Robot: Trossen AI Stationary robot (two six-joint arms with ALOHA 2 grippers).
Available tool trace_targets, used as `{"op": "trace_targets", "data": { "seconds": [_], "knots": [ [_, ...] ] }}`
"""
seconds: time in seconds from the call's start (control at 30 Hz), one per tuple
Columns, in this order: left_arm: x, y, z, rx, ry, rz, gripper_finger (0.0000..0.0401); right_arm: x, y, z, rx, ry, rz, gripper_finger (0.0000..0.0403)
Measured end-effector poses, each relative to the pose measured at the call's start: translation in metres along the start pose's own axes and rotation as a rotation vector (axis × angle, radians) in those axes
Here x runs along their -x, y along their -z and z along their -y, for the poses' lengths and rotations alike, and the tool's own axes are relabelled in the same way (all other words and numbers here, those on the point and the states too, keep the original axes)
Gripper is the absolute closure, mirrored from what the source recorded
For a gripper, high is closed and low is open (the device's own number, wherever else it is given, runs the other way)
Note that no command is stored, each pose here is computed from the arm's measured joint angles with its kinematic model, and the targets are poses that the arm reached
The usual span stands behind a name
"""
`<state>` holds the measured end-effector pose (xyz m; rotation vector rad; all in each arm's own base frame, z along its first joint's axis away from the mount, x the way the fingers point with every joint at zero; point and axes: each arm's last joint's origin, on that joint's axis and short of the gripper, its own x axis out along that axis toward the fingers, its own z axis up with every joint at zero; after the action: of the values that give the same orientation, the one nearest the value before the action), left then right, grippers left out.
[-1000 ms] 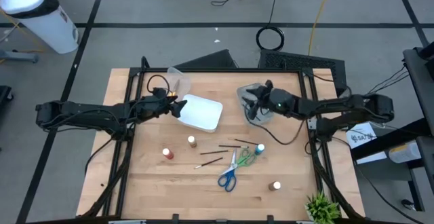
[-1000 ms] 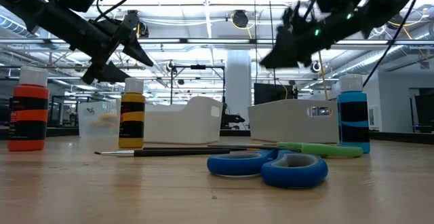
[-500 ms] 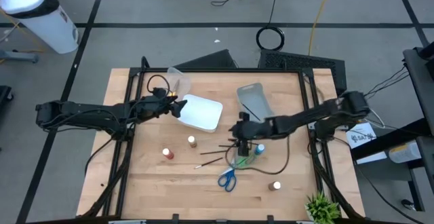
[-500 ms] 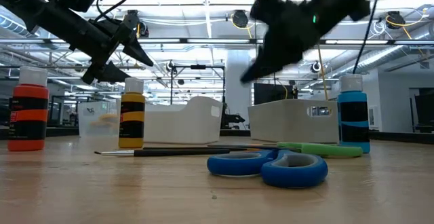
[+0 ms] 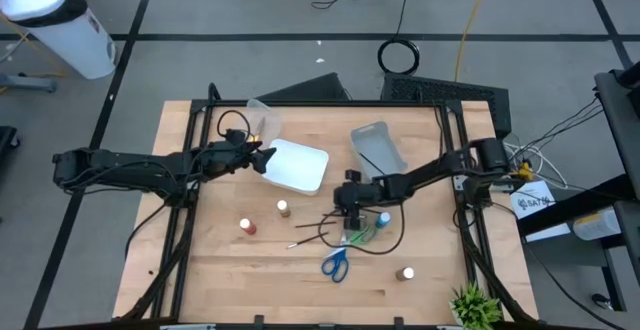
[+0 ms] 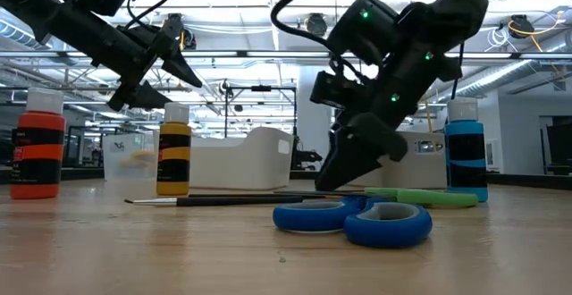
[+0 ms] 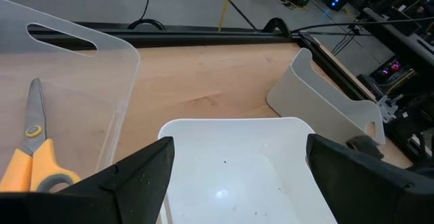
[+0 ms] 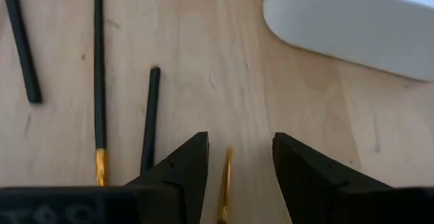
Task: Pick & Place Paint Supplies
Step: Put the top gold and black paintbrush into the gray bin
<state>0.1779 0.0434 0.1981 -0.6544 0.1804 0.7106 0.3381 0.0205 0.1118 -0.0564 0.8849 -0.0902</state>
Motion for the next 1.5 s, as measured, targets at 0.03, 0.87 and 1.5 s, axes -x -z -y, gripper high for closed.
{"op": "trace_targets", "data": {
  "seconds": [0.03, 0.87, 1.5],
  "knots": [
    [0.000, 0.000, 0.000, 0.000, -0.001, 0.000, 0.0054, -0.002, 0.001, 0.002, -0.004, -0.005, -0.007, 0.0251],
    [0.000, 0.000, 0.000, -0.002, 0.000, -0.001, 0.0054, 0.025, -0.014, -0.004, 0.038, -0.065, 0.092, 0.0403],
    [0.000, 0.001, -0.001, -0.008, -0.010, -0.012, 0.0054, 0.195, -0.058, 0.049, -0.013, 0.277, 0.563, 0.0403]
  ]
}}
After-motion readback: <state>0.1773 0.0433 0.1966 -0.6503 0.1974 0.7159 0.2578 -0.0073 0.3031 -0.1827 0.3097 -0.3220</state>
